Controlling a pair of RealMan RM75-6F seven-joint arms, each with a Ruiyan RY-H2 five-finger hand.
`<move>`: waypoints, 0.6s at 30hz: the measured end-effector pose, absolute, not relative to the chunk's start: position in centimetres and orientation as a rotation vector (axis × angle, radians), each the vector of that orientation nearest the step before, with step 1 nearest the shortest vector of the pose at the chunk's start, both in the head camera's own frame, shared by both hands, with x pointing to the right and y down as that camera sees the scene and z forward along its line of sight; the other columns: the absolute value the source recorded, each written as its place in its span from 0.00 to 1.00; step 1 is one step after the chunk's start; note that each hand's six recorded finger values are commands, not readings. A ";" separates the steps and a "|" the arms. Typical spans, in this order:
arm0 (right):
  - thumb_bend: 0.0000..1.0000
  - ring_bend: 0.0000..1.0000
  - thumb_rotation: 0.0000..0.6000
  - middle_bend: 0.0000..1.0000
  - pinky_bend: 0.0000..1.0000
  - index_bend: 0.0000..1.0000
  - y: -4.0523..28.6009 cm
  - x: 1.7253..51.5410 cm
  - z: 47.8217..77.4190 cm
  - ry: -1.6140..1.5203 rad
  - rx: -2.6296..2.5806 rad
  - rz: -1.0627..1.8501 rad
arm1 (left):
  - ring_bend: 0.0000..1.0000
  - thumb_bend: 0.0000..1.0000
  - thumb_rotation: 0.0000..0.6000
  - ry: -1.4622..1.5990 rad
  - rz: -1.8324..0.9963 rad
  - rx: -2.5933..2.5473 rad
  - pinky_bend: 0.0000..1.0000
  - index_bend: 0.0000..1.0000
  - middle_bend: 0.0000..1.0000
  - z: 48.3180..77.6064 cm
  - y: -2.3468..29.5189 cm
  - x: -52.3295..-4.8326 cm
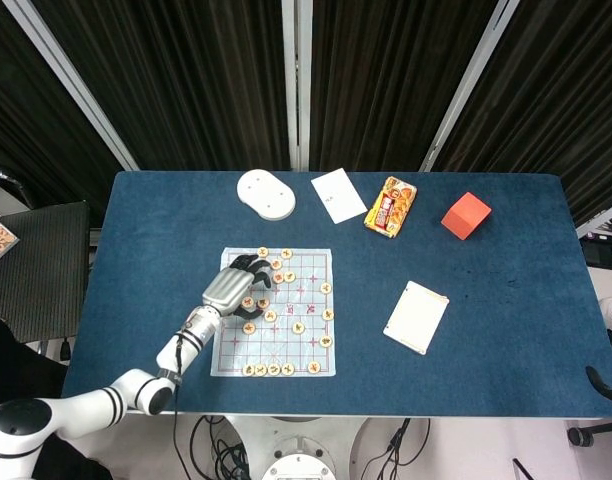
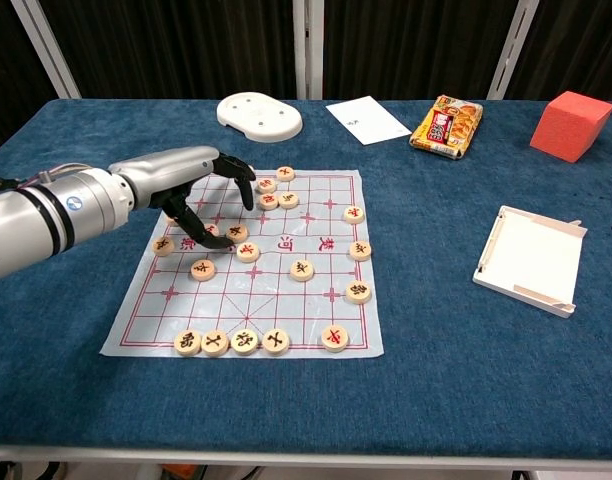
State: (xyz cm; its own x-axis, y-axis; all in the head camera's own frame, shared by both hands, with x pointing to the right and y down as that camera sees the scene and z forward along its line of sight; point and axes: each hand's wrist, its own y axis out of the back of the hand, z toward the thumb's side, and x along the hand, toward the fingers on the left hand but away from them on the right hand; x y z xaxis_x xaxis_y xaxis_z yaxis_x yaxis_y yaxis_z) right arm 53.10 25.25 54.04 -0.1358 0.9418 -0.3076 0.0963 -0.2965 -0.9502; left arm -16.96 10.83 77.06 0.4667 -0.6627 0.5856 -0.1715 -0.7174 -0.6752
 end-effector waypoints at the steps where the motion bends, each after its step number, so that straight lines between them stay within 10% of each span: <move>1: 0.13 0.00 1.00 0.00 0.00 0.00 25.2 53.1 54.1 -1.215 -1.420 1.517 | 0.00 0.21 1.00 0.691 -1.206 -2.182 0.06 0.42 0.12 77.2 10.9 -16.9; 18: 0.13 0.00 1.00 0.00 0.00 0.00 25.3 53.4 54.3 -1.211 -1.418 1.530 | 0.00 0.22 1.00 0.673 -1.193 -2.179 0.06 0.49 0.14 77.7 10.5 -16.6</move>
State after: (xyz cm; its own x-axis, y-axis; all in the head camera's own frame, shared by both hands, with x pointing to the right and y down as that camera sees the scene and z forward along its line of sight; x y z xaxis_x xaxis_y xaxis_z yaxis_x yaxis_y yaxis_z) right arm 53.36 25.33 54.34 -0.1421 0.9379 -0.3165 0.0924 -0.3058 -0.9476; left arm -16.61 10.53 77.70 0.4779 -0.6573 0.5827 -0.1584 -0.7170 -0.6789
